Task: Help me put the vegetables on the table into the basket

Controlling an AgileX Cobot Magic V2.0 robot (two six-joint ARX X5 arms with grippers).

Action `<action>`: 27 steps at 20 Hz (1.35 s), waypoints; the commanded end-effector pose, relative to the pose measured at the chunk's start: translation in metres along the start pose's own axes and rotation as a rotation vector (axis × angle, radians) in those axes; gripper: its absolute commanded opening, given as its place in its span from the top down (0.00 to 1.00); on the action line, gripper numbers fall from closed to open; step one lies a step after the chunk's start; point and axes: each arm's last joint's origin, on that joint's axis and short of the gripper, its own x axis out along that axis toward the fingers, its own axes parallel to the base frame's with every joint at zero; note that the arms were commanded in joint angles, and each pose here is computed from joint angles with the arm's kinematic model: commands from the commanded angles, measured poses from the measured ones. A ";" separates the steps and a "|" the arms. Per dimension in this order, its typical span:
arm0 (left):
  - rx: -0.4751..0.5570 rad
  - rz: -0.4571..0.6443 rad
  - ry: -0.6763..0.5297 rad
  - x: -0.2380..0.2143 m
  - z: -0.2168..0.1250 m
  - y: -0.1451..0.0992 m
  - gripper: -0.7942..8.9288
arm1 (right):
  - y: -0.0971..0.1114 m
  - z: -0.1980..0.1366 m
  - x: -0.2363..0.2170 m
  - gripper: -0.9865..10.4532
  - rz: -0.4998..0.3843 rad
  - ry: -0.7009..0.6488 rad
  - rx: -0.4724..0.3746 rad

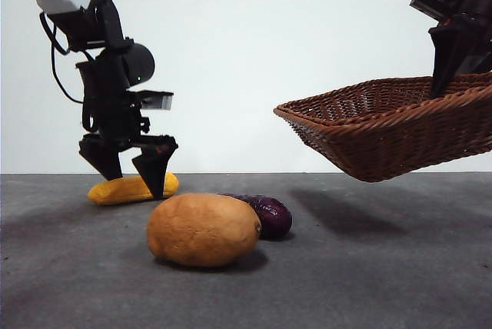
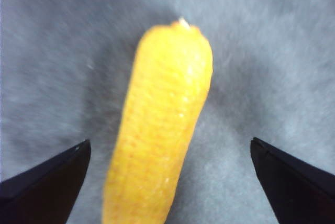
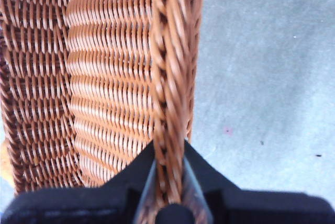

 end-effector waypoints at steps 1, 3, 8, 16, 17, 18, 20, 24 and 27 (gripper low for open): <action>-0.001 -0.009 0.024 0.010 -0.003 -0.001 0.53 | 0.002 0.000 -0.003 0.93 0.012 -0.011 -0.024; 0.000 -0.006 0.016 0.011 -0.002 0.000 0.76 | 0.002 0.000 -0.003 0.93 0.012 -0.012 -0.025; 0.000 0.001 -0.006 0.007 0.000 0.000 0.93 | 0.002 0.000 -0.003 0.93 0.011 -0.017 -0.027; -0.450 -0.419 -0.247 -0.085 0.025 -0.014 0.93 | 0.005 0.001 -0.001 0.93 -0.029 -0.007 0.081; -0.444 -0.492 -0.267 -0.103 0.028 -0.024 0.93 | 0.008 0.001 0.001 0.93 -0.065 0.003 0.095; -0.433 -0.541 -0.274 -0.120 0.029 -0.037 0.93 | 0.013 0.001 0.003 0.93 -0.092 0.014 0.104; -0.376 -0.577 -0.259 -0.144 0.031 -0.072 0.93 | 0.030 0.002 0.011 0.93 -0.075 0.019 0.092; -0.373 -0.562 -0.128 -0.144 0.033 -0.132 0.93 | 0.071 0.003 0.028 0.93 -0.038 0.034 0.007; -0.482 -0.431 -0.059 -0.142 0.028 -0.143 0.92 | 0.087 0.002 0.034 0.93 -0.021 0.034 -0.006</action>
